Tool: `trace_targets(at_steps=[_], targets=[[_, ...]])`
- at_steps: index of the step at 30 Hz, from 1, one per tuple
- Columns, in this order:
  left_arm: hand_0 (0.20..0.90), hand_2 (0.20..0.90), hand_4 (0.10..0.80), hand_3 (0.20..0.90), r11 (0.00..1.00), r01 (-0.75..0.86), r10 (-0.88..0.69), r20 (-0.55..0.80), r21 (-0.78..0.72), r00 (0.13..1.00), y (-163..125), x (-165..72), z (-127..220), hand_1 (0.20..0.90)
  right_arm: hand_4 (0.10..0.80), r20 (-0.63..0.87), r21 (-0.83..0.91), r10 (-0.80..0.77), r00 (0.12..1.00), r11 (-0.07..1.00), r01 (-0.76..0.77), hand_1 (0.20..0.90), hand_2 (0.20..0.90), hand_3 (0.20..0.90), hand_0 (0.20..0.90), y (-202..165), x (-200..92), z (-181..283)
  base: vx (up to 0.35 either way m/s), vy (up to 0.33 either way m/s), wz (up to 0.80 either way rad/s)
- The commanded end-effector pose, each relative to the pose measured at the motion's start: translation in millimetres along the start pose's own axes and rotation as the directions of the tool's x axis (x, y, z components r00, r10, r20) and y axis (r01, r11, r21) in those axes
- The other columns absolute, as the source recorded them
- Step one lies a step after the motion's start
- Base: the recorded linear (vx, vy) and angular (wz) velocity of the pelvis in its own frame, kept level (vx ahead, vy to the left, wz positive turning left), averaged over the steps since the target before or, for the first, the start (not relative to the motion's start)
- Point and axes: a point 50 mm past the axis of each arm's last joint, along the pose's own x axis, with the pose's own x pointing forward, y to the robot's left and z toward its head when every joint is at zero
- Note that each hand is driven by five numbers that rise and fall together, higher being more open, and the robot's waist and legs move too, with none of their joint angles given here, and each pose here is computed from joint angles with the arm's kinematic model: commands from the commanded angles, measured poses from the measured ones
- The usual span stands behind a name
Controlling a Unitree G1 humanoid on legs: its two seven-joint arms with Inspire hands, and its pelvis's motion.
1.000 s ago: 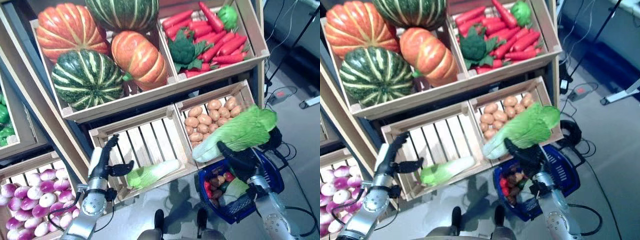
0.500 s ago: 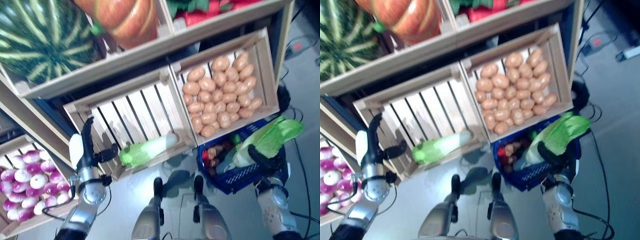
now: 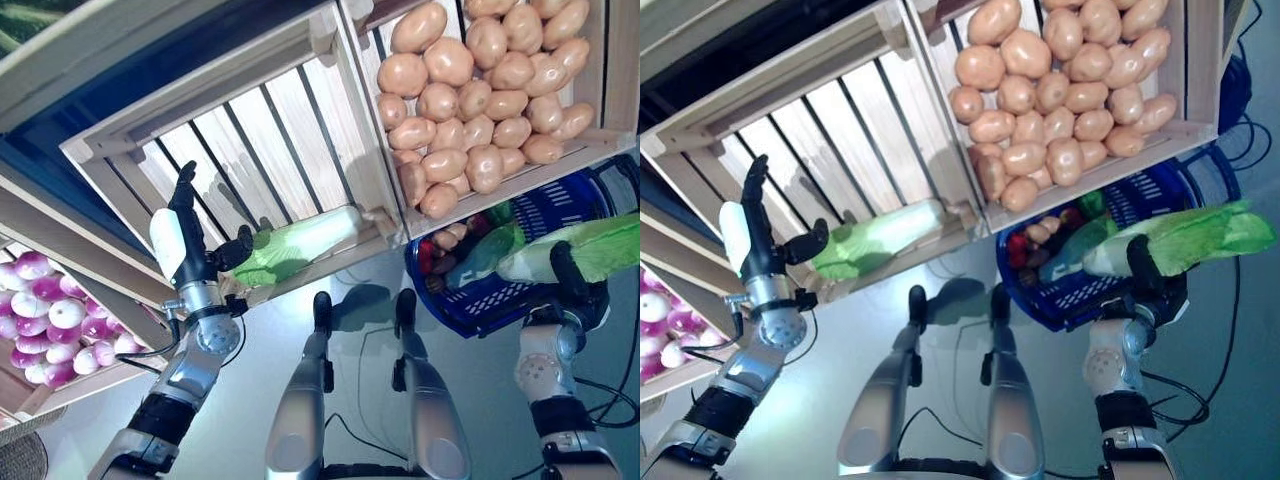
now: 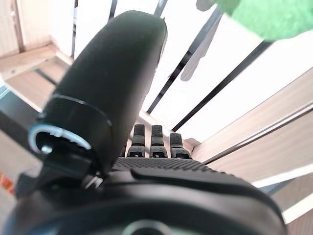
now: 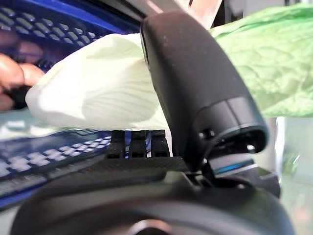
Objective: Put vegetables into the basket
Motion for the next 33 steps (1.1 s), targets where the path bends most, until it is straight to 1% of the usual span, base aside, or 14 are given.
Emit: trace_targets(at_steps=[1, 4, 5, 6, 8, 12, 14, 16, 17, 21, 22, 24, 28, 33], targets=[[0.9, 0.9, 0.8, 0.9, 0.982, -0.181, 0.186, 0.198, -0.047, 0.962, 25, 30, 30, 0.9, 0.4, 0.056, 0.081, 0.129, 0.99, 0.988, -0.133, 0.3, 0.3, 0.3, 0.3, 20, 18, 35, -0.089, -0.032, -0.02], [0.9, 0.9, 0.8, 0.9, 0.981, -0.189, 0.195, 0.211, -0.048, 0.958, 22, 35, 35, 0.9, 0.4, -0.072, 0.103, 0.05, 0.996, 0.994, -0.042, 0.3, 0.3, 0.3, 0.3, 19, 30, 24, -0.045, -0.042, -0.01], [0.9, 0.9, 0.8, 0.9, 0.98, -0.192, 0.199, 0.213, -0.05, 0.957, 22, 37, 36, 0.9, 0.4, -0.096, 0.116, 0.044, 0.994, 0.993, -0.033, 0.3, 0.3, 0.3, 0.3, 19, 32, 23, -0.023, -0.058, 0.01], [0.9, 0.9, 0.8, 0.9, 0.981, -0.191, 0.196, 0.209, -0.045, 0.958, 21, 39, 36, 0.9, 0.4, -0.164, 0.154, 0.035, 0.986, 0.988, -0.009, 0.3, 0.3, 0.3, 0.3, 17, 37, 18, -0.041, -0.048, 0.03], [0.9, 0.9, 0.8, 0.9, 0.981, -0.188, 0.193, 0.19, -0.044, 0.963, 19, 44, 37, 0.9, 0.4, -0.227, 0.181, 0.032, 0.973, 0.984, 0.009, 0.3, 0.3, 0.3, 0.3, 27, 42, 16, -0.049, -0.042, 0.05], [0.9, 0.9, 0.8, 0.9, 0.982, -0.183, 0.19, 0.202, -0.055, 0.961, 15, 49, 44, 0.9, 0.4, -0.301, 0.136, 0.088, 0.949, 0.989, -0.048, 0.3, 0.3, 0.3, 0.3, 53, 45, 16, -0.019, -0.026, 0.06], [0.9, 0.9, 0.8, 0.9, 0.977, -0.21, 0.208, 0.271, -0.024, 0.94, 15, 50, 51, 0.9, 0.4, -0.34, 0.1, 0.1, 0.935, 0.993, -0.07, 0.3, 0.3, 0.3, 0.3, 60, 44, 13, -0.03, -0.012, 0.1], [0.9, 0.9, 0.8, 0.9, 0.974, -0.227, 0.213, 0.33, 0.006, 0.92, 18, 53, 58, 0.9, 0.4, -0.407, 0.067, 0.073, 0.91, 0.997, -0.05, 0.3, 0.3, 0.3, 0.3, 53, 45, 8, -0.022, -0.023, 0.17], [0.9, 0.9, 0.8, 0.9, 0.974, -0.228, 0.217, 0.32, -0.003, 0.922, 19, 56, 60, 0.9, 0.8, -0.42, 0.06, 0.063, 0.905, 0.997, -0.041, 0.9, 0.9, 0.9, 0.9, 50, 46, 7, -0.011, -0.034, 0.13], [0.9, 0.9, 0.8, 0.9, 0.967, -0.254, 0.237, 0.35, 0.004, 0.906, 21, 57, 60, 0.9, 0.8, -0.41, 0.027, -0.007, 0.912, 0.999, 0.02, 0.9, 0.9, 0.9, 0.9, 41, 50, 10, 0.005, -0.004, 0.03], [0.9, 0.9, 0.8, 0.9, 0.959, -0.274, 0.216, 0.434, 0.075, 0.875, 23, 59, 64, 0.9, 0.8, -0.401, 0.017, -0.038, 0.915, 0.999, 0.048, 0.9, 0.9, 0.9, 0.9, 38, 51, 11, 0.015, 0.005, 0.06], [0.9, 0.9, 0.8, 0.9, 0.955, -0.277, 0.196, 0.468, 0.11, 0.861, 25, 62, 68, 0.9, 0.8, -0.39, 0.011, -0.046, 0.92, 0.998, 0.054, 0.9, 0.9, 0.9, 0.9, 40, 52, 13, 0.007, 0.004, 0.02], [0.9, 0.9, 0.8, 0.9, 0.953, -0.251, 0.138, 0.493, 0.17, 0.859, 35, 72, 74, 0.9, 0.8, -0.338, -0.17, -0.037, 0.941, 0.985, -0.022, 0.9, 0.9, 0.9, 0.9, 40, 55, 24, 0.033, 0.029, 0.0], [0.9, 0.9, 0.8, 0.9, 0.938, -0.154, -0.033, 0.522, 0.309, 0.852, 35, 76, 78, 0.9, 0.8, -0.3, -0.285, -0.029, 0.954, 0.957, -0.061, 0.9, 0.9, 0.9, 0.9, 29, 54, 26, 0.006, 0.032, 0.0]])
